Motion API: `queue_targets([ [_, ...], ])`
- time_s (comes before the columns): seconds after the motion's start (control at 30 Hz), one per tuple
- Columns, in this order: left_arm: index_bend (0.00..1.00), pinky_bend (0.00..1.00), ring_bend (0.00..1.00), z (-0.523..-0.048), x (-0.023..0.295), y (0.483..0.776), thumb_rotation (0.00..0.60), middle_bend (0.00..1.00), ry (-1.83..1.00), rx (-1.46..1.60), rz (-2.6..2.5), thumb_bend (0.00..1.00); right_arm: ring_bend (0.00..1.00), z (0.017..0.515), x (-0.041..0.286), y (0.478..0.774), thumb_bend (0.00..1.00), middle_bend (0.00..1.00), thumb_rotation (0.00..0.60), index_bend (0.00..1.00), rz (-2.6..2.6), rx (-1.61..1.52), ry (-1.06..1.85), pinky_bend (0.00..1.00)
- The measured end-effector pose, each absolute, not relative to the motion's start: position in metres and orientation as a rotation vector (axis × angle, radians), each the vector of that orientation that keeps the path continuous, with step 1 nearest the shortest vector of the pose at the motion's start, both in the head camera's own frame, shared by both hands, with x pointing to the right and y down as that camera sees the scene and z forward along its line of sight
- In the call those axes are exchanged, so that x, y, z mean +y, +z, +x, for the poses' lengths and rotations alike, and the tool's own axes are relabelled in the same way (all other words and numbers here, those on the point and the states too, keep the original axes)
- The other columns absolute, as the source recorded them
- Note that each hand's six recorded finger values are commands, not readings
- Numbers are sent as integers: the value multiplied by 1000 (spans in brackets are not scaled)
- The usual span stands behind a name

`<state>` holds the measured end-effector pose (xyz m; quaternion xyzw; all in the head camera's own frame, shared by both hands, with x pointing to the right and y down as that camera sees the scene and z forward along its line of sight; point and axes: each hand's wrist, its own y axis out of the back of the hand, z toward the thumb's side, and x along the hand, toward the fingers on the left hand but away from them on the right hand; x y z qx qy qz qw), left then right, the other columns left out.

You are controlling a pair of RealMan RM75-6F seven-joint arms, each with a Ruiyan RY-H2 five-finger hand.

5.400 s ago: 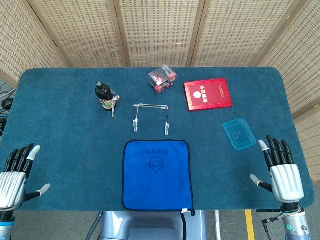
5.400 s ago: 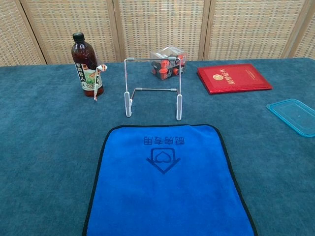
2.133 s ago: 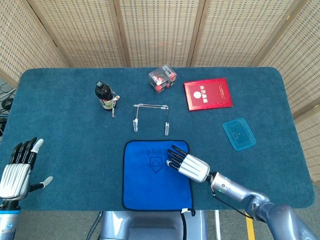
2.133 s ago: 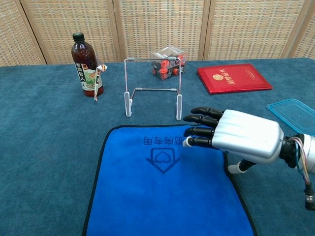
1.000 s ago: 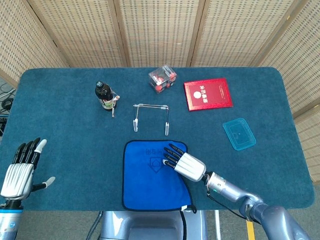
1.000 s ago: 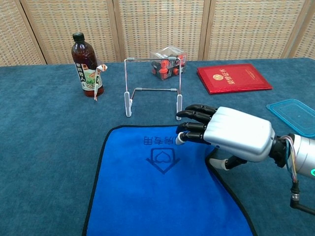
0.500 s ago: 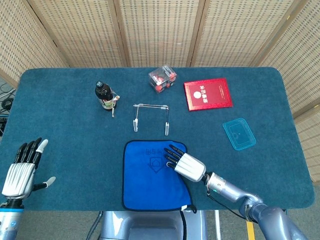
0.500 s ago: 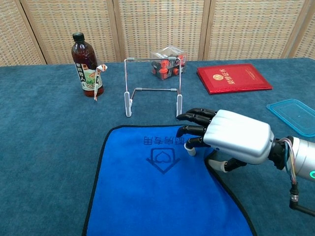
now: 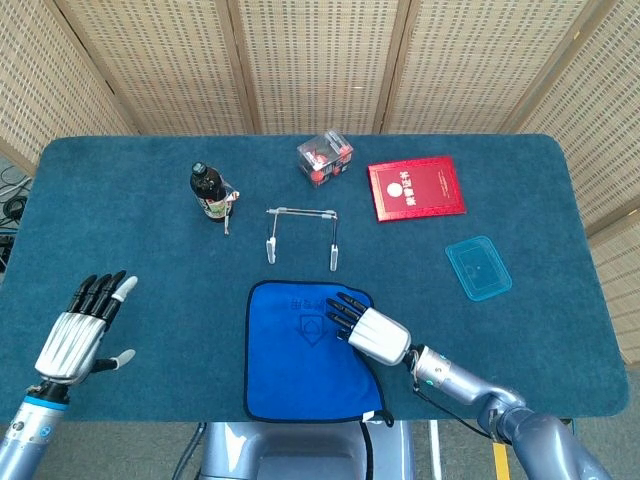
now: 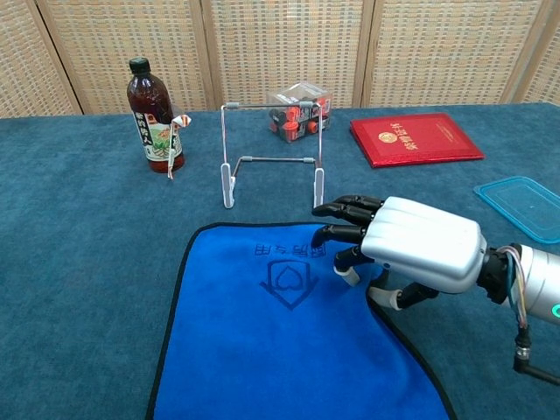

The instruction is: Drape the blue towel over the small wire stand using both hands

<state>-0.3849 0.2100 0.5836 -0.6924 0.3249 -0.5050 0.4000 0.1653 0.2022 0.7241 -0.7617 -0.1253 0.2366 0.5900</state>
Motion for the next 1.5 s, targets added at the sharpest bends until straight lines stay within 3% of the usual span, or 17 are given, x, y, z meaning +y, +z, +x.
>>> queue_targets([
  [0.17,306,0,0,-365,198,598,600,0,-1124,701,-1797,0,81,165,200,723,446,242,600,606,-1770,-294,554,113],
  [0.7,452,0,0,-289,173,656,600,0,-600,297,-1815,0,81,161,196,722,445,252,600,611,-1760,-280,563,113],
  [0.97,468,0,0,-249,174,668,600,0,-425,201,-1829,45,81,157,192,721,446,255,600,611,-1771,-289,561,113],
  [1.5,484,0,0,-235,175,693,600,0,-393,108,-1821,59,81,151,191,718,446,258,600,611,-1795,-278,552,113],
])
